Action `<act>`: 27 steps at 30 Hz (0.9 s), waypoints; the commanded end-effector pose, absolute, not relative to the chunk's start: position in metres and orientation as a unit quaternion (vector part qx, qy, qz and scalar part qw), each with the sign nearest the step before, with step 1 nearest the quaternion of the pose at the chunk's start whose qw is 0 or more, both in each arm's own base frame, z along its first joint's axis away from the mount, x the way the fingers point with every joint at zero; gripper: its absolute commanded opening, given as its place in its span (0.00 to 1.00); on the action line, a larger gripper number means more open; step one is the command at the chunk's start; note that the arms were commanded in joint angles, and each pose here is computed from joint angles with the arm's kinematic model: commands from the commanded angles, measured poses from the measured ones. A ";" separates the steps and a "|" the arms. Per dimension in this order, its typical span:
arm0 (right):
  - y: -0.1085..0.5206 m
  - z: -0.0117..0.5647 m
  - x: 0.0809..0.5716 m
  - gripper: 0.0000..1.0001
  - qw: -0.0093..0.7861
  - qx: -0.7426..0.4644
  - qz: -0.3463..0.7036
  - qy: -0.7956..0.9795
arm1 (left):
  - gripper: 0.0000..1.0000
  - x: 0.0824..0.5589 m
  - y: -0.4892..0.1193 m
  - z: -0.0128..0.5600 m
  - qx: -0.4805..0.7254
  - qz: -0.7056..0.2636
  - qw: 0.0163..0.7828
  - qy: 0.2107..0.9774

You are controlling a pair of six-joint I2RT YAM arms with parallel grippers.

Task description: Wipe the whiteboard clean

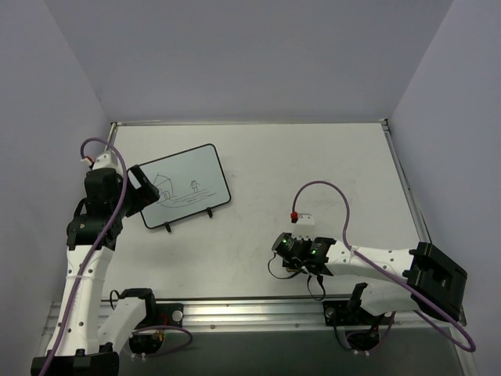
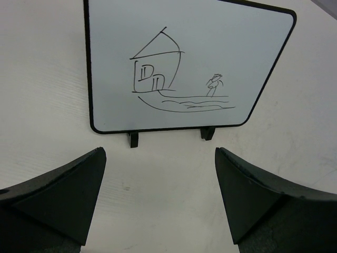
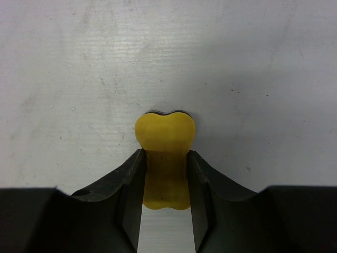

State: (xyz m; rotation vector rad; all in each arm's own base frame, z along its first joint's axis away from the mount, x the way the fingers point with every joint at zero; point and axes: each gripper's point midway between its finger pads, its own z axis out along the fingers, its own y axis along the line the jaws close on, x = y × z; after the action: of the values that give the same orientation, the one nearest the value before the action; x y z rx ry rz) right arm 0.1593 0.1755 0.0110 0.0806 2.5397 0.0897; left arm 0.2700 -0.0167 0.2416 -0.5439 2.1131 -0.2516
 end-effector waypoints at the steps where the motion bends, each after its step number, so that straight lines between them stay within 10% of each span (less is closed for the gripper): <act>1: 0.186 0.034 0.167 0.13 0.313 0.027 0.045 0.948 | 0.94 0.265 0.008 0.260 -0.267 -0.054 0.479 0.835; 12: 0.272 0.094 0.241 0.12 0.389 -0.004 0.112 0.915 | 0.94 0.252 0.053 0.253 -0.396 -0.017 0.459 0.795; 27: 0.344 0.148 0.338 0.10 0.438 -0.029 0.203 0.875 | 0.88 0.273 0.045 0.182 -0.502 -0.233 0.495 0.669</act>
State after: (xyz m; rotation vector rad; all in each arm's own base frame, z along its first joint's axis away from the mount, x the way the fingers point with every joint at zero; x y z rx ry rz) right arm 0.3232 0.3237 0.1276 -0.0187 2.2346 0.4447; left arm 0.2492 0.0441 0.1448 -1.2746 1.8109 -0.4186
